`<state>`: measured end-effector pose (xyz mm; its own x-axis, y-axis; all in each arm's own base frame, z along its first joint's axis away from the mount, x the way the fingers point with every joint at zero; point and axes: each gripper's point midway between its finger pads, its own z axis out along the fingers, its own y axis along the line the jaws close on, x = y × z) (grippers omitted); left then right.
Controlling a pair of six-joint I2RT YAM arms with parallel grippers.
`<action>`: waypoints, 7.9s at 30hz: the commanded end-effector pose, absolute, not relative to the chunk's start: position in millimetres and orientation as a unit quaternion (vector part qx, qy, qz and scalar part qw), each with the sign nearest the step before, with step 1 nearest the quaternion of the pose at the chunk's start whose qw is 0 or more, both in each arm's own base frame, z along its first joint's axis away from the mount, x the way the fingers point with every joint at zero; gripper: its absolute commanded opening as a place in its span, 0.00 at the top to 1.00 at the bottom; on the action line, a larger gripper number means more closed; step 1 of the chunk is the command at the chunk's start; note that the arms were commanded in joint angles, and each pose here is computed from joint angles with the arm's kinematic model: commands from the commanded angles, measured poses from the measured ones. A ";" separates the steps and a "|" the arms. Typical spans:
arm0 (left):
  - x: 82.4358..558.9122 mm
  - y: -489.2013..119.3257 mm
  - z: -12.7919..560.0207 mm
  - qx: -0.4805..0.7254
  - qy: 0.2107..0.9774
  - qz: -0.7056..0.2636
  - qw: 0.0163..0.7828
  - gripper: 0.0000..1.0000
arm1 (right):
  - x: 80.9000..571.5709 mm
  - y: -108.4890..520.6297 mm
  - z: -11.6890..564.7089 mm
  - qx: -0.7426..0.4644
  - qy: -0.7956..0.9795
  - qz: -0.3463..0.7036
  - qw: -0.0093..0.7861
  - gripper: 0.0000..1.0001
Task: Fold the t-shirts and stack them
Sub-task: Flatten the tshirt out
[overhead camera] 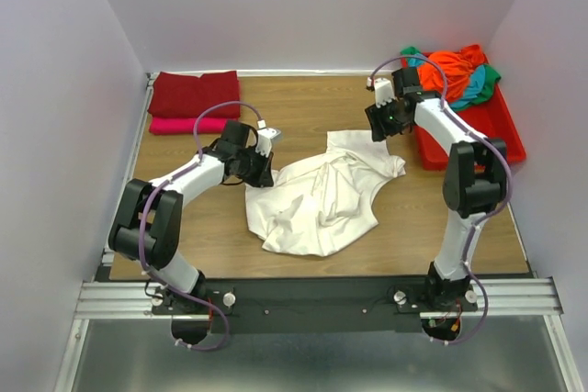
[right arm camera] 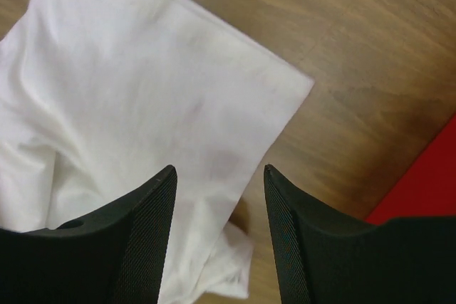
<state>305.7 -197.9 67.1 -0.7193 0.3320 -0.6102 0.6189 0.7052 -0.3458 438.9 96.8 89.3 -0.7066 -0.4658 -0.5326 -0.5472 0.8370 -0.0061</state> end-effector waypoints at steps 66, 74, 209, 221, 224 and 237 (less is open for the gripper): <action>348.7 -310.1 191.8 0.327 0.794 -0.345 0.380 1.00 | 547.0 78.5 150.2 -0.248 0.890 0.038 0.380 0.99; 343.6 -240.8 276.6 0.238 0.788 -0.241 0.514 1.00 | 535.6 94.2 187.9 -0.255 0.872 0.080 0.410 0.99; 165.5 -38.6 597.5 0.152 0.416 0.040 0.896 1.00 | 337.1 37.6 619.7 -0.233 0.557 -0.104 0.791 0.99; 74.9 -60.1 700.1 0.232 0.206 -0.067 0.948 1.00 | 211.8 45.2 760.1 -0.200 0.368 -0.073 0.905 0.99; 61.3 -68.3 711.1 0.249 0.171 -0.089 0.949 1.00 | 175.0 36.6 785.2 -0.175 0.320 -0.091 0.927 0.99; 162.8 -63.1 619.8 0.107 0.406 -0.105 0.902 1.00 | 320.5 62.8 687.2 -0.227 0.468 -0.016 0.854 0.99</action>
<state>113.6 -73.3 664.6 0.8275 -0.0630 -0.5579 0.2882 0.9005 0.3257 224.6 48.9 752.5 0.7197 -0.2727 -0.6384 -0.0282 0.9073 -0.4194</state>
